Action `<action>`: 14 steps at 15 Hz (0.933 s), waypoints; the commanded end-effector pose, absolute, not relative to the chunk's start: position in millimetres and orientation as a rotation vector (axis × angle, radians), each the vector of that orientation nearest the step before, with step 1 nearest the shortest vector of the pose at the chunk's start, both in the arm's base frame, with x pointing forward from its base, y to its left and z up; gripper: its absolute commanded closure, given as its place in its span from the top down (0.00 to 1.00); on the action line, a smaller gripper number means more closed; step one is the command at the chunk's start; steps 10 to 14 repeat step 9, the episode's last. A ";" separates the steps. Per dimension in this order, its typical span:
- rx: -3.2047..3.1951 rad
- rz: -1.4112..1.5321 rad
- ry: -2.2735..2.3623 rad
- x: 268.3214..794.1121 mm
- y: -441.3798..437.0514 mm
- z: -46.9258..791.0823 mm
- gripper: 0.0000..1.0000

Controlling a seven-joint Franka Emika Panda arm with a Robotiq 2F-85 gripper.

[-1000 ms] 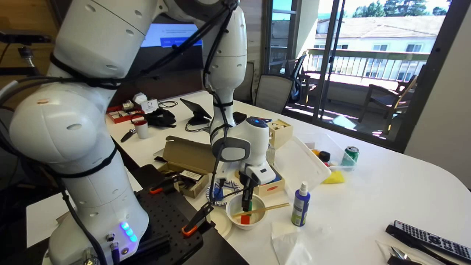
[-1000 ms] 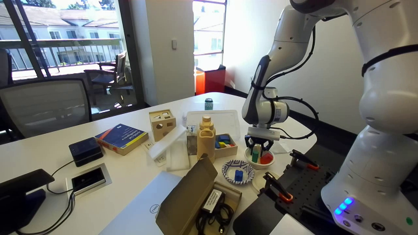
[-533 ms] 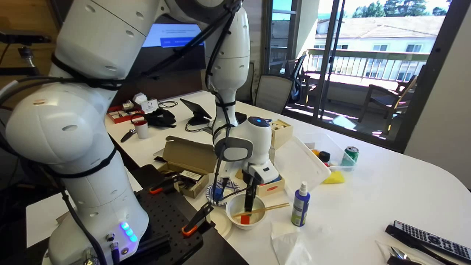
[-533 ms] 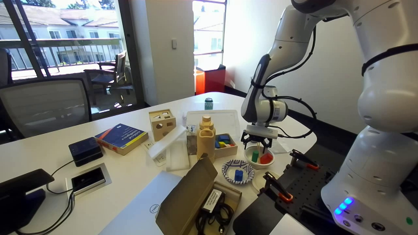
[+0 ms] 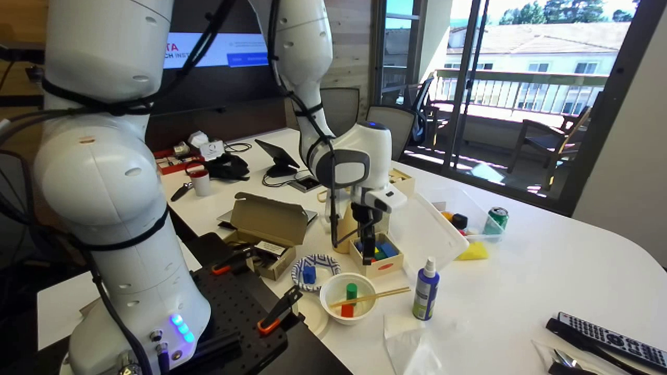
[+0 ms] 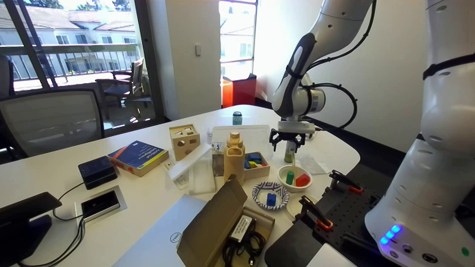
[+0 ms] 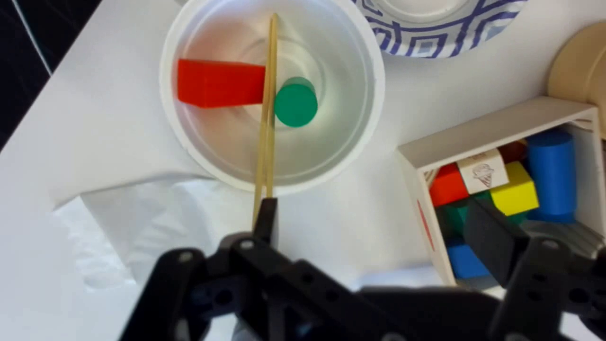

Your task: Shift the green block to the white bowl

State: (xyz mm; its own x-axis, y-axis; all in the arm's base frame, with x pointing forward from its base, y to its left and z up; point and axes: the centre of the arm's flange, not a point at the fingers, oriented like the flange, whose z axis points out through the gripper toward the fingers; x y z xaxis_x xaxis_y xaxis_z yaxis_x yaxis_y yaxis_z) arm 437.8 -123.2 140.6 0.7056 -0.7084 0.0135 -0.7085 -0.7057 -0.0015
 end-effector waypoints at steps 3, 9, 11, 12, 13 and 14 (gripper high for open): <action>2.971 0.088 -0.944 441.2 -108.3 246.3 1.00; 3.031 0.096 -0.877 449.9 -111.8 269.6 1.00; 3.031 0.096 -0.877 449.9 -111.8 269.6 1.00; 3.031 0.096 -0.877 449.9 -111.8 269.6 1.00; 3.031 0.096 -0.877 449.9 -111.8 269.6 1.00; 3.031 0.096 -0.877 449.9 -111.8 269.6 1.00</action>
